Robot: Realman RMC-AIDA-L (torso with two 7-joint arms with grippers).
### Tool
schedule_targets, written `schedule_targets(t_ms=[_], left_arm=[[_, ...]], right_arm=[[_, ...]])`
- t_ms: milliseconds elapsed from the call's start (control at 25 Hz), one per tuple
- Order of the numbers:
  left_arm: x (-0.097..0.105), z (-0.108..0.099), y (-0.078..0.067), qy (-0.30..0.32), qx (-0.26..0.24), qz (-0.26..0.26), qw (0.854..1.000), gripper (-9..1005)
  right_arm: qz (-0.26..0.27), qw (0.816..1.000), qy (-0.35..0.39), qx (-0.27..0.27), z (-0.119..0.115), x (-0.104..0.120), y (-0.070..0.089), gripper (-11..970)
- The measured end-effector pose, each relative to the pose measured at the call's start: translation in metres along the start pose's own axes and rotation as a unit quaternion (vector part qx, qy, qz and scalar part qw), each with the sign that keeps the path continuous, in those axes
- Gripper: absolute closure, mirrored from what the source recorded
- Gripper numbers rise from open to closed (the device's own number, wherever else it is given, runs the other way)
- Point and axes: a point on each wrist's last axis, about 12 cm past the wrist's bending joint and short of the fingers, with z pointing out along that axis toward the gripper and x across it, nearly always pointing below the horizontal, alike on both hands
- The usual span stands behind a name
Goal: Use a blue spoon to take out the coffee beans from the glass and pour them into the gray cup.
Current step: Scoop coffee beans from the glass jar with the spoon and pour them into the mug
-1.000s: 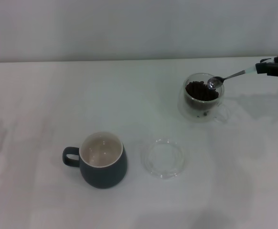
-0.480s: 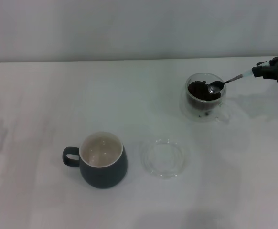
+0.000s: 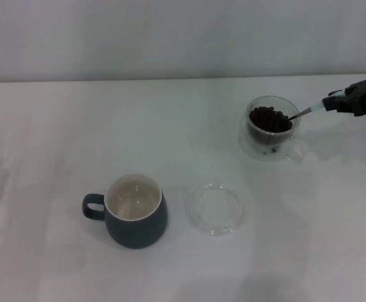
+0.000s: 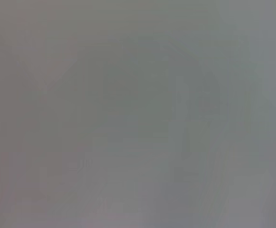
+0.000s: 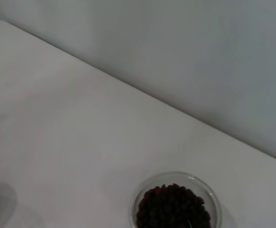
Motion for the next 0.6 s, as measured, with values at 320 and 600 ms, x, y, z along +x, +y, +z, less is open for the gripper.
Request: schedule_targets(t_ms=[320, 600], left_arm=[[-0.0002, 0.0001, 0.0002, -0.001, 0.0, 0.001, 1.0, 194], [-0.0012, 0.0019, -0.0002, -0.002, 0.002, 0.003, 1.0, 194]], right_arm=[[0.049, 0.999, 0.016, 0.0, 0.0082, 0.0052, 0.0045, 812], [0.099, 0.995, 0.014, -0.004, 0.0094, 0.0067, 0.0051, 812]])
